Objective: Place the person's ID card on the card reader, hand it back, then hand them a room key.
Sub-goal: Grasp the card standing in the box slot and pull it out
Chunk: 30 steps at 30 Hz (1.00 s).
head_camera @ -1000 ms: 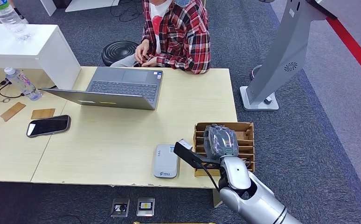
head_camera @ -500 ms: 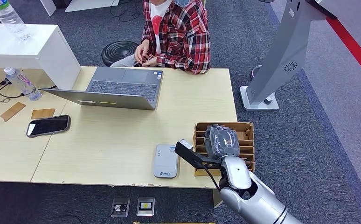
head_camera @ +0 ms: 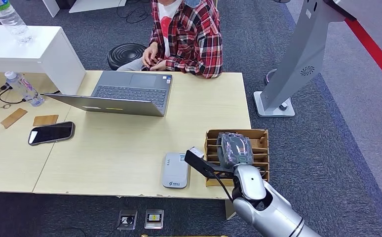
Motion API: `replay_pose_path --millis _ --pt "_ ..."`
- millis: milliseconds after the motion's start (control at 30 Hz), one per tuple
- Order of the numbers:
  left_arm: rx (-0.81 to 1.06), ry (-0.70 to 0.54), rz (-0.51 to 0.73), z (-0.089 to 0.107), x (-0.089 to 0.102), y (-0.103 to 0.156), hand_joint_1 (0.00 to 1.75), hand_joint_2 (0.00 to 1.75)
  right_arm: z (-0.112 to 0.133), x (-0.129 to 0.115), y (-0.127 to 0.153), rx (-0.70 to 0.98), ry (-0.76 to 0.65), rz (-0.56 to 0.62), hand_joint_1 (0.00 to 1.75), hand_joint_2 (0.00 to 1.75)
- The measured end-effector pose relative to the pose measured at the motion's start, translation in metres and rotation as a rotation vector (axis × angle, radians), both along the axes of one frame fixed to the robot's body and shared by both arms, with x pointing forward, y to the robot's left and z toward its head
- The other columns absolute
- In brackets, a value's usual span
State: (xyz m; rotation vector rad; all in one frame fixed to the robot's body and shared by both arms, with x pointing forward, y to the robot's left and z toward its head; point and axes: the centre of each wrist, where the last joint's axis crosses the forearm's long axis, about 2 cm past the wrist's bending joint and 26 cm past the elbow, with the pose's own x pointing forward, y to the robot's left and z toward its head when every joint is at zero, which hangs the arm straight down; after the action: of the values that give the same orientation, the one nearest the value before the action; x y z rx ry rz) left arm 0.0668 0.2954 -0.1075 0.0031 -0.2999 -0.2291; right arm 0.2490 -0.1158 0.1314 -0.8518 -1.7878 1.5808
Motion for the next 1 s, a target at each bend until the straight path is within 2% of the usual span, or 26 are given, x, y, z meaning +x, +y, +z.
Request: replay_pose_path --millis 233,367,467,700,800,1000 --pt "-0.001 0.000 0.002 0.000 0.000 0.000 0.00 0.00 0.002 0.002 0.000 -0.006 -0.016 0.002 1.75 1.75" --pt "-0.003 0.002 0.012 0.000 0.000 0.000 0.00 0.00 0.012 0.004 0.000 -0.010 -0.070 0.003 1.75 1.75" --pt "-0.004 0.003 0.019 0.000 0.000 0.000 0.00 0.00 0.028 0.007 -0.002 -0.003 -0.148 0.001 1.75 1.75" --pt "-0.008 -0.006 0.027 0.000 0.000 0.000 0.00 0.00 0.083 0.020 -0.009 0.065 -0.344 0.002 1.75 1.75" --pt "-0.009 -0.008 0.028 0.000 0.000 0.000 0.00 0.00 0.097 0.023 -0.011 0.099 -0.367 0.003 1.75 1.75" --pt "-0.012 -0.011 0.026 0.000 0.000 0.000 0.00 0.00 0.109 0.031 -0.014 0.162 -0.335 0.015 1.75 1.75"
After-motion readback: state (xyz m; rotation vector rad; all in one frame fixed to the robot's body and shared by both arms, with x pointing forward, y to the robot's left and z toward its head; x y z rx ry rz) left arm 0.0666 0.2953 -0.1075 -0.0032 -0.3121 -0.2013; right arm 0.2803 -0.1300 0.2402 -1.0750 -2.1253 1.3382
